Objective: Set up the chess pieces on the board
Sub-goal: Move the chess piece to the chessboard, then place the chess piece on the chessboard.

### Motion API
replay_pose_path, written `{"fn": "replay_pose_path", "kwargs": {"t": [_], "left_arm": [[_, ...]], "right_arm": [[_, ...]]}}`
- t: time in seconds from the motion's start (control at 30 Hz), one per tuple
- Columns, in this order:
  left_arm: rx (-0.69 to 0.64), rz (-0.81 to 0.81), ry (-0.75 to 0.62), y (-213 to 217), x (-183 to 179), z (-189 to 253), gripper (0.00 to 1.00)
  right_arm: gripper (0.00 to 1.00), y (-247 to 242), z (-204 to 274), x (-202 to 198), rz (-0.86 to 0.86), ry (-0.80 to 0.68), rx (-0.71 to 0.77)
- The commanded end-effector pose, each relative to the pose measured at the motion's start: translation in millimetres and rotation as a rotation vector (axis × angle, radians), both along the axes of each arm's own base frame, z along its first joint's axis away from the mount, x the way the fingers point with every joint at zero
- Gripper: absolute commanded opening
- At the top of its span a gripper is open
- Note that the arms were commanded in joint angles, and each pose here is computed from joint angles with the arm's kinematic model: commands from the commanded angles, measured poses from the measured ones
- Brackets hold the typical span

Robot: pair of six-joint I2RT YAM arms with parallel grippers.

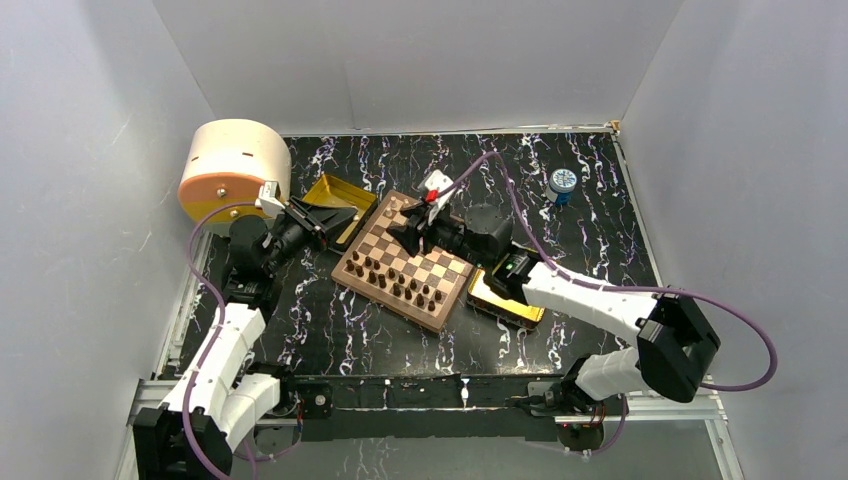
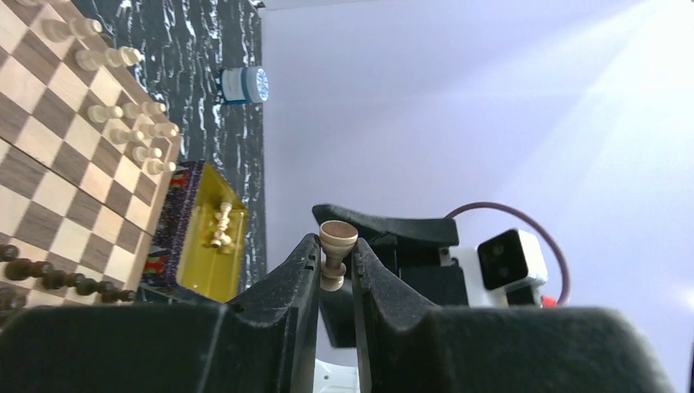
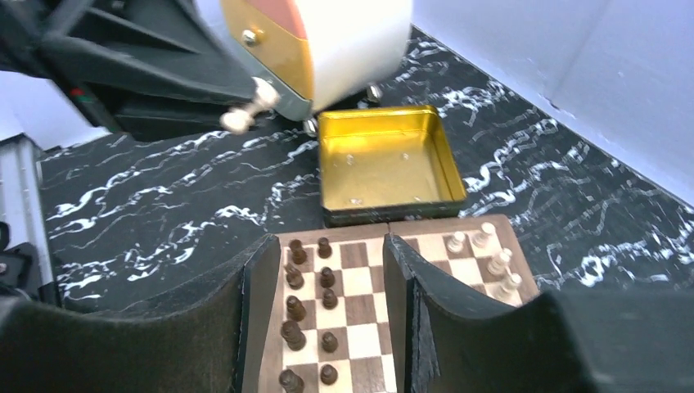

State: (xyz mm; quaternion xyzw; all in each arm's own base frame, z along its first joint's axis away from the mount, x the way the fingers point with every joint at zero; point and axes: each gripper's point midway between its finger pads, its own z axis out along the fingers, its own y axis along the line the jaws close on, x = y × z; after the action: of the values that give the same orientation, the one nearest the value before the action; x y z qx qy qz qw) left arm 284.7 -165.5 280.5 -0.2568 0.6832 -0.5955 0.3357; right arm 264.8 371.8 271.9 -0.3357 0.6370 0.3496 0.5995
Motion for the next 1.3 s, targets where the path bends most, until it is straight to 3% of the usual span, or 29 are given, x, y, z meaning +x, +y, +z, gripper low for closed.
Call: {"fn": "replay_pose_path", "kwargs": {"t": [0.0, 0.3, 0.93, 1.13, 1.27], "left_arm": [[-0.115, -0.031, -0.036, -4.5, -4.9, 25.2, 0.16], [-0.166, -0.043, -0.028, -5.7, -5.7, 28.9, 0.16], [-0.193, -0.042, -0.030, -5.5, -6.0, 33.5, 0.15], [-0.209, -0.046, -0.032, -6.1, -7.3, 35.5, 0.15], [-0.224, -0.051, -0.034, -6.8, -8.6, 38.6, 0.15]], "right_arm": [[0.59, 12.9, 66.2, -21.3, 0.072, -0.192, 0.192], [0.57, 34.6, 86.2, -25.0, 0.085, -0.189, 0.283], [0.54, 67.0, 91.3, -17.0, 0.085, -0.208, 0.281], [0.48, 71.2, 83.8, -6.2, 0.032, -0.210, 0.264], [0.34, 73.8, 80.8, -1.5, 0.005, -0.203, 0.262]]}}
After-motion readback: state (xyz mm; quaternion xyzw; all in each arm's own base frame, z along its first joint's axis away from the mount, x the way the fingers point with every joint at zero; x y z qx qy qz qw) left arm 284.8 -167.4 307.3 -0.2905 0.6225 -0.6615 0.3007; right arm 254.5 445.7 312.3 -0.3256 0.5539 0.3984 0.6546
